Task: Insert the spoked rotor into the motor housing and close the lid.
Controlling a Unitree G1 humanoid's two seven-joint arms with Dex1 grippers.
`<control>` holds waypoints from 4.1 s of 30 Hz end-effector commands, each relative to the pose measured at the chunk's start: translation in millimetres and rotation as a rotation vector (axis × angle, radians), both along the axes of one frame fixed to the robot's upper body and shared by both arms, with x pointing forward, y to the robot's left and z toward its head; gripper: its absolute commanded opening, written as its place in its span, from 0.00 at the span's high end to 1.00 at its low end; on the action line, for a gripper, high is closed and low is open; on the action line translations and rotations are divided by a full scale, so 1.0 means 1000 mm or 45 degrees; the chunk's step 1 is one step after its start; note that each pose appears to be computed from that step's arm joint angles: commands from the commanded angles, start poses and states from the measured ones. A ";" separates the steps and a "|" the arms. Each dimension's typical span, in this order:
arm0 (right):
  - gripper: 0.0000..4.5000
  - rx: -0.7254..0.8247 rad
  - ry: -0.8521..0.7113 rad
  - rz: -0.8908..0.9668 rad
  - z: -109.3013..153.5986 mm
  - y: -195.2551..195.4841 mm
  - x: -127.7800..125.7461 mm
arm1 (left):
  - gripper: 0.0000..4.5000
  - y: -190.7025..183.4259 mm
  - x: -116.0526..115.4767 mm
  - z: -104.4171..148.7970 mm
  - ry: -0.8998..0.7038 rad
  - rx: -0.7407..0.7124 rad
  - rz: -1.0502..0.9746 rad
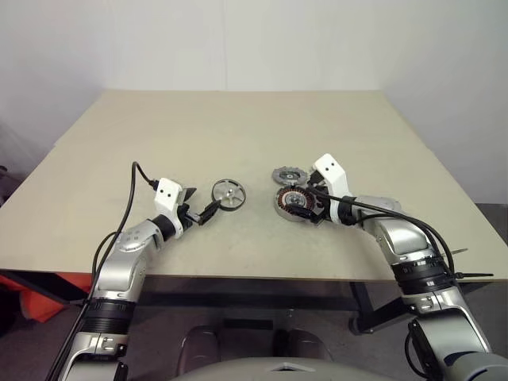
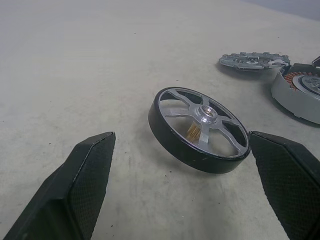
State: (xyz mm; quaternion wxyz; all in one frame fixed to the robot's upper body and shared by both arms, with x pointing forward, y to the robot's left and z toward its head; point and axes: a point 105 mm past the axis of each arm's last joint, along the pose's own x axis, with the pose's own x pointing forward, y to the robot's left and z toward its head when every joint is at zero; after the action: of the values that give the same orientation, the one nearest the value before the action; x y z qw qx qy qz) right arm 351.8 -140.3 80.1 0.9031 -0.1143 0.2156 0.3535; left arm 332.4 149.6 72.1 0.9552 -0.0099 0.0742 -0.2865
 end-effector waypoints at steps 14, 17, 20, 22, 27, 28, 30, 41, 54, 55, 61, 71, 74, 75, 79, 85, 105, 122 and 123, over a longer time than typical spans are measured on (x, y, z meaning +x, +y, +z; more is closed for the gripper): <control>0.01 0.059 -0.095 -0.015 0.023 0.003 0.010 | 0.00 0.001 0.003 0.015 -0.078 0.015 0.003; 0.01 0.055 -0.097 -0.018 0.023 0.003 0.010 | 0.00 0.001 0.003 0.015 -0.077 0.016 0.003; 0.01 0.044 -0.101 -0.020 0.023 0.002 0.011 | 0.00 0.001 0.003 0.015 -0.076 0.015 0.003; 0.01 0.030 -0.107 -0.016 0.023 0.002 0.010 | 0.00 0.001 0.003 0.015 -0.076 0.015 0.002; 0.01 0.003 -0.114 -0.012 0.020 0.001 0.010 | 0.00 0.000 0.003 0.015 -0.075 0.015 0.000; 0.01 0.014 -0.106 -0.006 0.020 0.001 0.009 | 0.00 0.000 0.003 0.015 -0.075 0.015 0.000; 0.05 0.025 -0.099 0.000 0.020 0.002 0.007 | 0.00 0.000 0.003 0.015 -0.074 0.015 0.000; 0.44 0.007 -0.106 -0.019 0.020 0.000 0.010 | 0.00 0.000 0.002 0.014 -0.072 0.014 -0.002; 0.99 0.029 -0.080 -0.010 0.020 0.002 0.008 | 0.00 0.000 0.002 0.014 -0.072 0.017 0.000; 0.99 0.015 -0.079 0.001 0.019 0.002 0.007 | 0.00 0.000 0.002 0.014 -0.072 0.017 0.001; 0.99 -0.010 -0.063 0.019 0.014 0.003 0.005 | 0.00 0.000 0.001 0.014 -0.071 0.016 0.003; 0.99 -0.077 -0.002 -0.012 -0.008 -0.004 0.004 | 0.00 0.000 0.000 0.013 -0.068 0.010 0.008; 0.99 -0.060 -0.037 -0.012 0.001 -0.005 0.007 | 0.00 0.000 -0.001 0.012 -0.066 0.009 0.009; 0.99 -0.052 -0.050 -0.013 0.005 -0.004 0.008 | 0.00 0.000 -0.001 0.012 -0.066 0.008 0.009; 0.99 -0.013 -0.103 0.007 0.022 0.003 0.011 | 0.00 -0.001 -0.001 0.012 -0.065 0.007 0.008; 0.99 0.004 -0.119 0.018 0.027 0.009 0.013 | 0.00 -0.001 -0.001 0.012 -0.061 0.008 0.008; 0.99 0.020 -0.109 -0.001 0.024 0.014 0.015 | 0.00 0.003 -0.001 0.012 -0.060 0.012 0.022; 0.99 0.010 -0.148 -0.008 0.034 0.011 0.019 | 0.00 0.015 0.001 0.004 0.036 -0.106 0.141; 0.99 0.010 -0.153 -0.010 0.036 0.010 0.020 | 0.00 0.017 0.002 -0.001 0.074 -0.125 0.164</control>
State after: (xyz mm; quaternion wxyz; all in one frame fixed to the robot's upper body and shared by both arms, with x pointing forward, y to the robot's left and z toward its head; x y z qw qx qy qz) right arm 367.4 -133.7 95.7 0.9117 -0.1216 0.1952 0.3405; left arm 331.1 160.5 66.5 0.9644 -0.0540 0.0909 -0.2422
